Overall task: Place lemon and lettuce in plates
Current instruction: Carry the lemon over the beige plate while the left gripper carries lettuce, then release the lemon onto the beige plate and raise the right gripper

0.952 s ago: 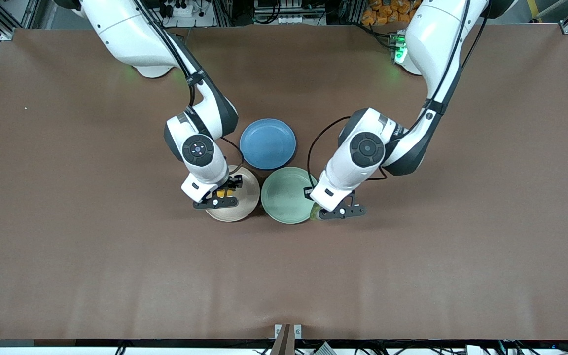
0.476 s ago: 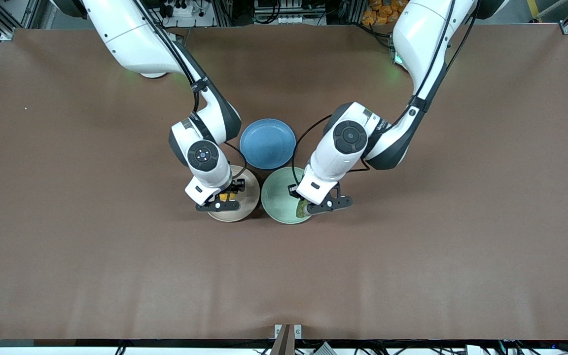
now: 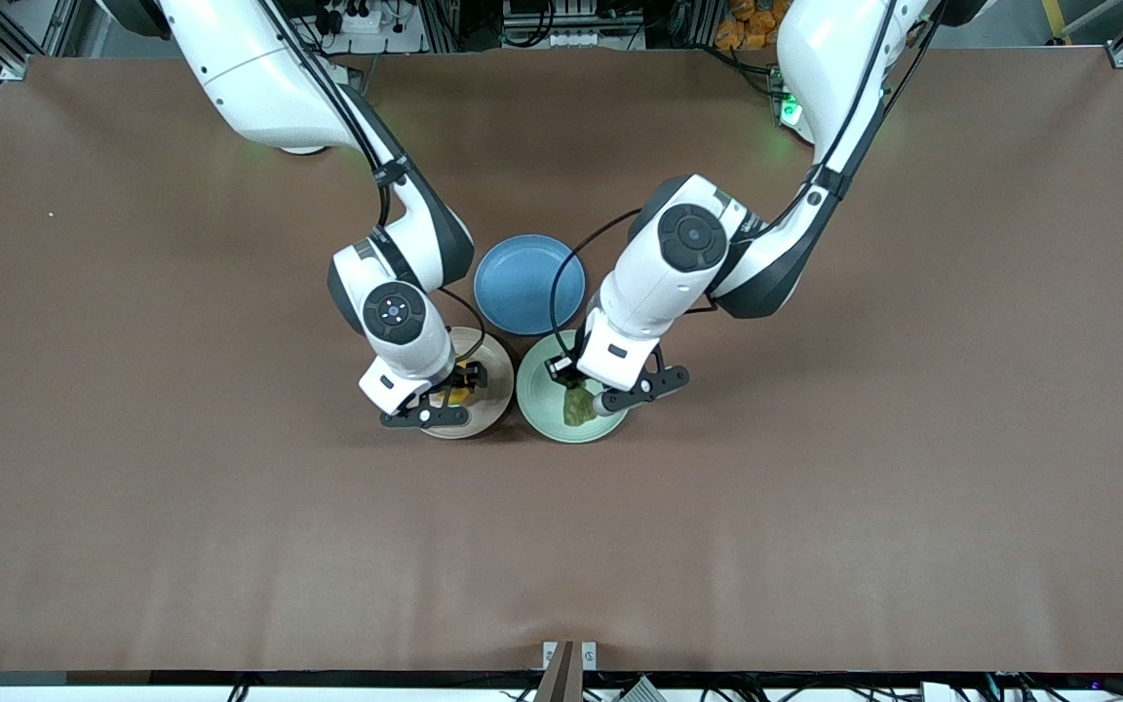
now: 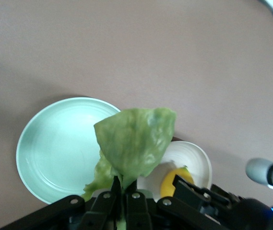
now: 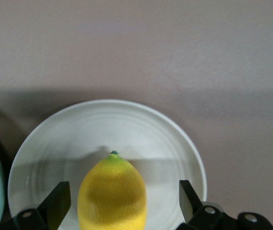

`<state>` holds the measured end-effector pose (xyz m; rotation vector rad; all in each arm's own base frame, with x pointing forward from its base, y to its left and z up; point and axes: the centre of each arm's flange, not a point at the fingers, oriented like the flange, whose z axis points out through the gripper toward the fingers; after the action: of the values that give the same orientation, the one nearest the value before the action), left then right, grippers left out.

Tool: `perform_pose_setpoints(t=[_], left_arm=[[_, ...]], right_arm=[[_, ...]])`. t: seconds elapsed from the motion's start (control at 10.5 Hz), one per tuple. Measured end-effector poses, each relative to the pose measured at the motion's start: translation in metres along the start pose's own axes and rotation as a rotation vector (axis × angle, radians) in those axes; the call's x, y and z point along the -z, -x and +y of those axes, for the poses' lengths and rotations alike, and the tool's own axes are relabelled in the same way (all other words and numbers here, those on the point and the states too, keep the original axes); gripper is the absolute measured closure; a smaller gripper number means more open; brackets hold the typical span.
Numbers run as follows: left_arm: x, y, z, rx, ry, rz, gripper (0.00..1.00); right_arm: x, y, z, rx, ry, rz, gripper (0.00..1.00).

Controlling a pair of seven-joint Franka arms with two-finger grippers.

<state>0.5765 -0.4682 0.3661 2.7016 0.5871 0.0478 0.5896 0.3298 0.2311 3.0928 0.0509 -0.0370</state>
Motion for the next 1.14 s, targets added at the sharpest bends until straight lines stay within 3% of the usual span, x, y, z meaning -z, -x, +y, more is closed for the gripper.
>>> perform_pose_setpoints(t=[0.19, 0.48, 0.76, 0.95, 1.14], left_arm=[[0.009, 0.001, 0.002, 0.007, 0.008, -0.006, 0.95], [-0.008, 0.015, -0.012, 0.002, -0.118, -0.091, 0.95], [-0.042, 0.020, -0.031, -0.006, -0.194, -0.139, 0.95], [-0.081, 0.024, -0.047, -0.039, -0.256, -0.152, 0.95], [-0.105, 0.023, -0.056, -0.049, -0.270, -0.141, 0.95]], right_arm=[[0.010, -0.011, 0.012, -0.011, 0.007, -0.004, 0.00], [0.046, -0.037, 0.046, 0.025, 0.031, -0.053, 0.00], [0.087, -0.065, 0.107, 0.097, 0.031, -0.085, 0.00], [0.105, -0.074, 0.156, 0.133, 0.026, -0.106, 0.00], [0.132, -0.079, 0.209, 0.131, 0.017, -0.115, 0.00]])
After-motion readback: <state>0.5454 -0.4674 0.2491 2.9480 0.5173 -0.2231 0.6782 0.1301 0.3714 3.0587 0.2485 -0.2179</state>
